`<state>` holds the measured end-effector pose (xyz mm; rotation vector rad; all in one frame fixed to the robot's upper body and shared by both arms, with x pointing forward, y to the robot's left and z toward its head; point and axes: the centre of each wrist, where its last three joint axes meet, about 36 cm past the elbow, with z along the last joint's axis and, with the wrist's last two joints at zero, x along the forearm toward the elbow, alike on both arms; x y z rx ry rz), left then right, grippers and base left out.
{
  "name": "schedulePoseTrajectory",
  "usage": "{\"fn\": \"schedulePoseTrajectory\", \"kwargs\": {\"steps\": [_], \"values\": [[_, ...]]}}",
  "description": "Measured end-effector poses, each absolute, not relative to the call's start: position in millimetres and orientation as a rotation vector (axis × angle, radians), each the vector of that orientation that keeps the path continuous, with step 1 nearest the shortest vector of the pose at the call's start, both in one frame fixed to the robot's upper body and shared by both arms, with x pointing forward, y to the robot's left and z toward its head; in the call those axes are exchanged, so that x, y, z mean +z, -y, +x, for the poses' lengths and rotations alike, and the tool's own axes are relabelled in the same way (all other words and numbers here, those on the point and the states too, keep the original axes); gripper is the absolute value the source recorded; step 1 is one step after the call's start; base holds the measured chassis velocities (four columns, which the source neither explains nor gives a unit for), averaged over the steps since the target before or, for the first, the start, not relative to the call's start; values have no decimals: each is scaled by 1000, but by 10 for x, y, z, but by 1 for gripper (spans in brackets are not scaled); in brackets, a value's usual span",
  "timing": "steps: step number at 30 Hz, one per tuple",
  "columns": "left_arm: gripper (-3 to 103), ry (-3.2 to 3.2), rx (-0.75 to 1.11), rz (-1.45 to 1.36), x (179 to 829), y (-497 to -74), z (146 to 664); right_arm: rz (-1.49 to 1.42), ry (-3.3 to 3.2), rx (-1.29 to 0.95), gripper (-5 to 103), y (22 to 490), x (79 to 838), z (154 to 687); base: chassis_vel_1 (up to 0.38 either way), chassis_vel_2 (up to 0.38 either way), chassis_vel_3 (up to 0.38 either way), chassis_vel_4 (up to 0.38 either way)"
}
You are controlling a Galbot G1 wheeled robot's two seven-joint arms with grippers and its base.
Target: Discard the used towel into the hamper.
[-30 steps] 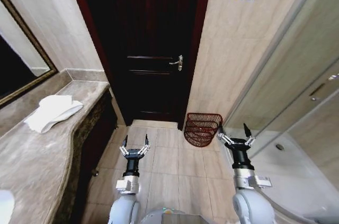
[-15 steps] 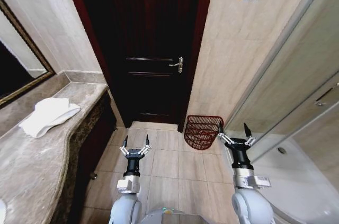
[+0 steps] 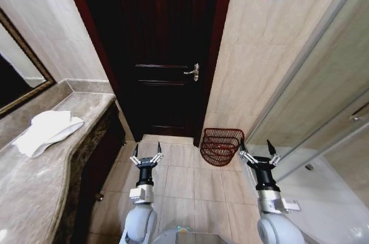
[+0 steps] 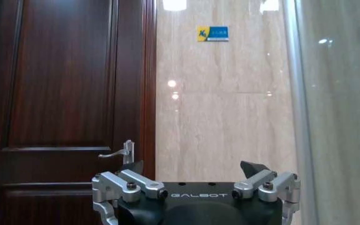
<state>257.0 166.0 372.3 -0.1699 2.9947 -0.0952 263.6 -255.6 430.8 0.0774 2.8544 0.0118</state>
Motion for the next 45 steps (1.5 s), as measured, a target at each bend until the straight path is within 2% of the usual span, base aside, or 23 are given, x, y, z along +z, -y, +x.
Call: {"fn": "schedulePoseTrajectory", "kwargs": {"steps": [9, 13, 16, 20, 45], "values": [[100, -2999, -146, -58, 3716, -1740, 2466, 123, -2841, -4, 100, 2541, 4351, 2733, -104, 96, 97, -93], [100, -2961, -134, -23, 3849, -2012, 2579, 139, -2844, -4, 100, 2517, 4340, 2740, -66, 77, 79, -63], [100, -2950, -43, 13, 3951, -2365, 2664, 163, -2846, -15, 100, 2499, 4317, 2757, -78, 74, 81, -82], [100, -2949, -12, 10, 4033, -2529, 2705, 174, -2845, -23, 100, 2515, 4332, 2781, -68, 97, 75, -91], [100, -2956, -179, -102, 4007, -2227, 2658, 119, -2833, -2, 100, 2484, 4350, 2814, -120, 116, 117, -115]]}}
